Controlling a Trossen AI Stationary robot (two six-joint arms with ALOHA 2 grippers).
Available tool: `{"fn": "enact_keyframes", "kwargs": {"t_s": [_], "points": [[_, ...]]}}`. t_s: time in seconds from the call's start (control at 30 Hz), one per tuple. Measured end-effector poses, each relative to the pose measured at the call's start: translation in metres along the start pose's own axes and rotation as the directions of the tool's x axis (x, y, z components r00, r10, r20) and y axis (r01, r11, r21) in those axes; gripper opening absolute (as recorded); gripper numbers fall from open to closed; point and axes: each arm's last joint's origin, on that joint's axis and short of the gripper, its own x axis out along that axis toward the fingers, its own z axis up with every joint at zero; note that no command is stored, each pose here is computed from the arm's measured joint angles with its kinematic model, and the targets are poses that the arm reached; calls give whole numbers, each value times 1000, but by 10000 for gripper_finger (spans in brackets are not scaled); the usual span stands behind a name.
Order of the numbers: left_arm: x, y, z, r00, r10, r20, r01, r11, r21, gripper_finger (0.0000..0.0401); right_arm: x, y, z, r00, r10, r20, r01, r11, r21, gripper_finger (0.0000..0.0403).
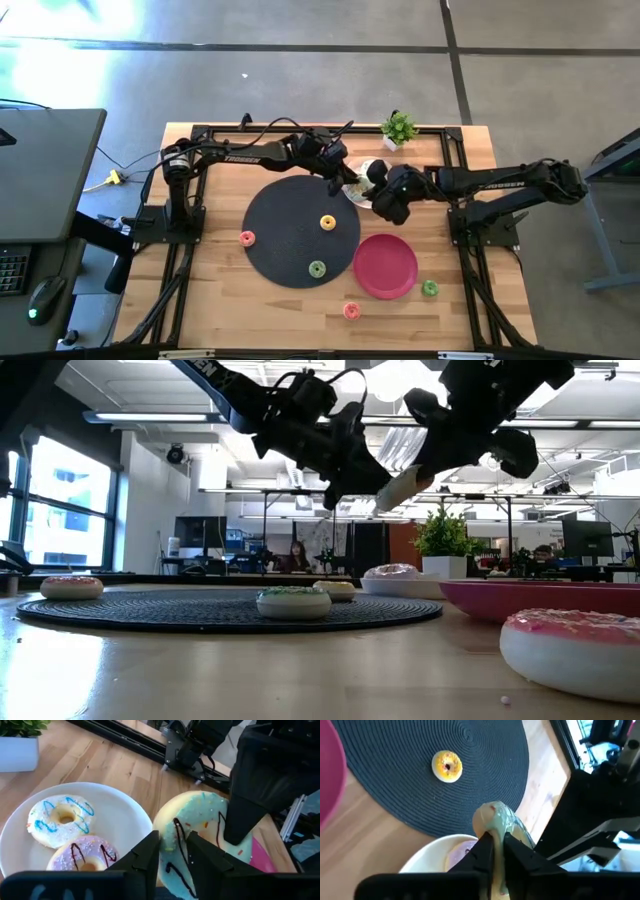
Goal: Pick & Place donuts
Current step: Put the big green donut into the white plate
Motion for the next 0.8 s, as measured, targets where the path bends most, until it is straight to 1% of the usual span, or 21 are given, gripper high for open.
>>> {"fn": "enact_keyframes", "kwargs": {"t_s": [0.1, 0.17, 0.23, 0.33, 0.4, 0.47, 0.53, 0.57, 0.6, 0.63, 0.7, 0.8], "points": [[0, 0, 0, 1000, 2, -3, -2, 1000, 9, 106, 0, 2, -1, 1000, 17, -10, -16, 999, 51, 29], [0, 1, 0, 1000, 8, -2, -8, 999, 51, 110, 0, 3, -2, 999, 33, -22, -31, 994, 103, 28], [0, 1, 0, 999, 35, 3, -35, 995, 97, 112, 0, 6, -4, 998, 51, -47, -42, 982, 182, 24], [0, 3, -2, 997, 77, -5, -75, 985, 155, 113, -1, 9, -8, 989, 54, -135, -6, 944, 331, 18], [0, 4, -4, 995, 99, -21, -95, 982, 161, 113, -2, 10, -13, 976, 46, -215, 56, 895, 443, 17], [0, 5, -6, 993, 110, -43, -103, 983, 152, 113, -2, 12, -16, 959, 35, -280, 136, 814, 565, 20], [-1, 5, -7, 992, 109, -56, -100, 984, 145, 113, -3, 13, -19, 942, 25, -334, 213, 724, 656, 24], [-2, 4, -6, 993, 104, -55, -95, 985, 144, 113, -3, 13, -20, 933, 16, -359, 250, 690, 679, 26], [-6, 3, -4, 993, 104, -54, -96, 985, 142, 113, -2, 13, -20, 923, -1, -385, 287, 668, 687, 27], [-11, 2, 0, 993, 107, -46, -99, 985, 143, 113, 0, 13, -21, 913, -14, -407, 314, 660, 683, 27], [-24, -2, 13, 993, 112, -33, -105, 981, 166, 113, 5, 14, -22, 893, -33, -449, 357, 659, 662, 24], [-52, -3, 26, 987, 142, -74, -126, 975, 182, 113, 18, 18, -23, 874, -11, -486, 370, 665, 649, 16]]}}
